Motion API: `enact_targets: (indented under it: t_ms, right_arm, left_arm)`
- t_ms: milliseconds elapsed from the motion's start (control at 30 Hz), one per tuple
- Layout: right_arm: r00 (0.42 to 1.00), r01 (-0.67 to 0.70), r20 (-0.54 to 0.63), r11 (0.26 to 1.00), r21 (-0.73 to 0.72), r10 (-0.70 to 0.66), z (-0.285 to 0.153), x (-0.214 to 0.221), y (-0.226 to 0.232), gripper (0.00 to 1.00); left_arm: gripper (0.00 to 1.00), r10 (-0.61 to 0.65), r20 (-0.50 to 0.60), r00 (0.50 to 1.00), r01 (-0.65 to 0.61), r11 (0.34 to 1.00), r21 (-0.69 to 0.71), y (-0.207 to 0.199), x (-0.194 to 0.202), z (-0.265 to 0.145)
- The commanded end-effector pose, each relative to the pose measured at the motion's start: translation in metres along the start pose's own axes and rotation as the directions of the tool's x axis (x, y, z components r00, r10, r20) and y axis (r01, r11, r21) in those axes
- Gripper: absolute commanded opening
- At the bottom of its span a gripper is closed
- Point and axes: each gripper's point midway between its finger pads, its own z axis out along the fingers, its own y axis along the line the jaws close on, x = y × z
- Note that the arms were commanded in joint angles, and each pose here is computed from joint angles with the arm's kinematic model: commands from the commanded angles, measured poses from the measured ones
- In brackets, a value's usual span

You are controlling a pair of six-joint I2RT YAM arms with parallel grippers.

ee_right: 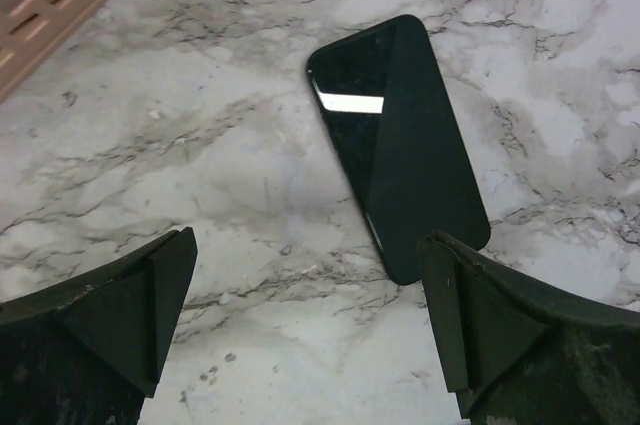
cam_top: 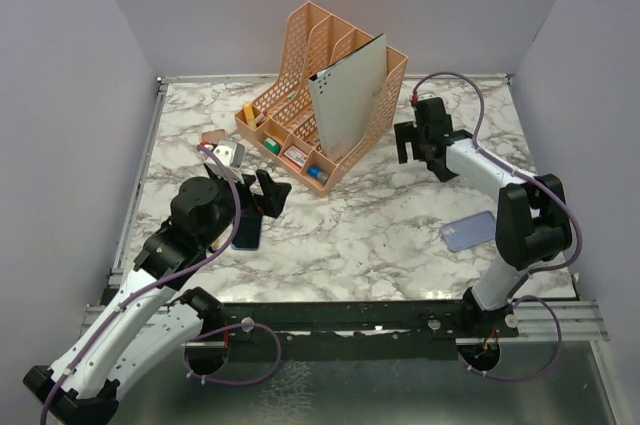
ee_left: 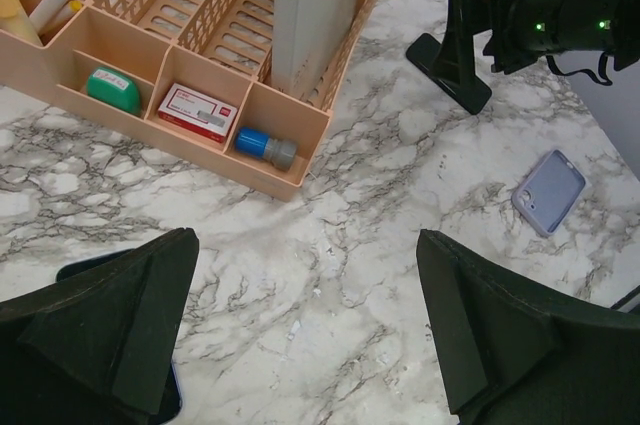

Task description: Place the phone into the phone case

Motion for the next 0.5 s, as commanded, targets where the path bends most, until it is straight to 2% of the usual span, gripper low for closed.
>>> enact_targets:
  t_ms: [0,300,467]
  right_arm:
    - [1.0,0.005,-0.028,1.0,-0.014,-0.005,0.013,-0.005,-0.015,1.0]
    - [0.96,-0.189,-0.181,0.97,0.152,0.215,0.009,0.036,-0.061,0.99]
    - [0.857,-0.42,-0.165,0.848,0.323,0.488,0.0,0.06,-0.084,0.89]
  left_arm:
    - [0.99,0.009,0.001,1.0,-0.009,1.0,0.004,0.0,0.001,-0.002]
    - [0.99,0.009,0.004,1.0,-0.009,1.0,0.005,0.0,0.001,-0.002]
    - [0.99,0.01,0.001,1.0,-0.01,1.0,0.006,0.0,0.002,-0.001]
